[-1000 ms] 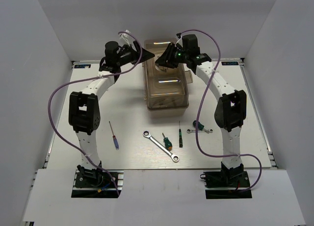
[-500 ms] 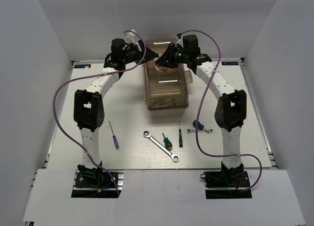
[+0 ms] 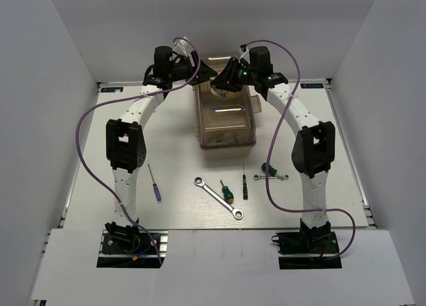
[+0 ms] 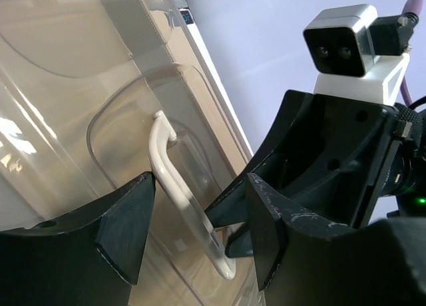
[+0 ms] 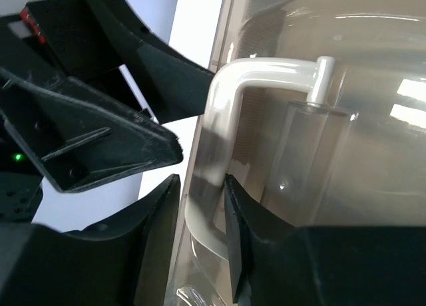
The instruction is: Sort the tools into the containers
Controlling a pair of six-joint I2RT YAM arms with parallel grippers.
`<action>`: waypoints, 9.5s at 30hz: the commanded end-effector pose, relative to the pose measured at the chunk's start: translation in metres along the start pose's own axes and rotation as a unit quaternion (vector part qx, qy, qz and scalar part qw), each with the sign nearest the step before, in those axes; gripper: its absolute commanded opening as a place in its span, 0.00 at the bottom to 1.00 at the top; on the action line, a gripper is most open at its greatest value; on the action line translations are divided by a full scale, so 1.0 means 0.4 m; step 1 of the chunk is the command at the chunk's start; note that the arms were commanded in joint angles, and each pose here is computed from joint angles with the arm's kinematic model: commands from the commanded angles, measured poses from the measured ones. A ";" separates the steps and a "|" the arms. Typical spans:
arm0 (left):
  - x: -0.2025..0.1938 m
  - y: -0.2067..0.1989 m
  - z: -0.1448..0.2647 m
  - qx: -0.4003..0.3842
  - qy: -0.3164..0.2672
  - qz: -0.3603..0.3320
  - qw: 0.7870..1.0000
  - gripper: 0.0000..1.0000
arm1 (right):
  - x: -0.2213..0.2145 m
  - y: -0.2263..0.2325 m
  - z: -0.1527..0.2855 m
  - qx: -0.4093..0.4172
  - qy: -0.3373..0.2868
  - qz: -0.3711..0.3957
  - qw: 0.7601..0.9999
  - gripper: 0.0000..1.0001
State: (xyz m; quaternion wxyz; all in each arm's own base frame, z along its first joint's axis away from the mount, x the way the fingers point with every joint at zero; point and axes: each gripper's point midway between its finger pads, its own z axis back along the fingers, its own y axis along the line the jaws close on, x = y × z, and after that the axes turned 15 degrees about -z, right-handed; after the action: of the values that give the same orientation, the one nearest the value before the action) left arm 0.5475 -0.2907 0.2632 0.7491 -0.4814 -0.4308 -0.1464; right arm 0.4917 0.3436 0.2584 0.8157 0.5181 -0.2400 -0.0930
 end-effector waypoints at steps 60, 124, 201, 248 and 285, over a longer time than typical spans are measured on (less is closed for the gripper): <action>-0.046 0.008 0.059 0.200 0.076 -0.010 0.977 0.00 | 0.249 -0.496 0.281 -0.060 -0.033 0.009 0.998 0.00; -0.576 -0.103 0.905 0.494 0.217 0.092 0.837 0.68 | -0.400 -0.657 0.637 -0.157 0.241 0.368 0.884 0.69; -1.042 -0.304 0.252 0.275 0.486 -0.138 0.818 0.68 | -0.118 -0.323 0.365 -0.134 0.069 0.249 0.957 0.68; -0.374 -0.300 -0.164 0.291 0.160 -0.290 0.897 0.68 | -0.344 -0.591 0.641 -0.167 0.179 0.333 0.911 0.73; -0.798 -0.186 0.766 0.539 0.240 -0.057 0.805 0.83 | -0.629 -0.526 0.378 -0.264 0.189 0.239 0.915 0.63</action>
State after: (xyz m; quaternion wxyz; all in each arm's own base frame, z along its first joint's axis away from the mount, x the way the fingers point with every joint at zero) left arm 0.1490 -0.1394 0.0993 0.9648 0.0702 -0.2340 -0.0972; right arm 0.2029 0.2127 0.0381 0.9475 0.2203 -0.1301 0.1917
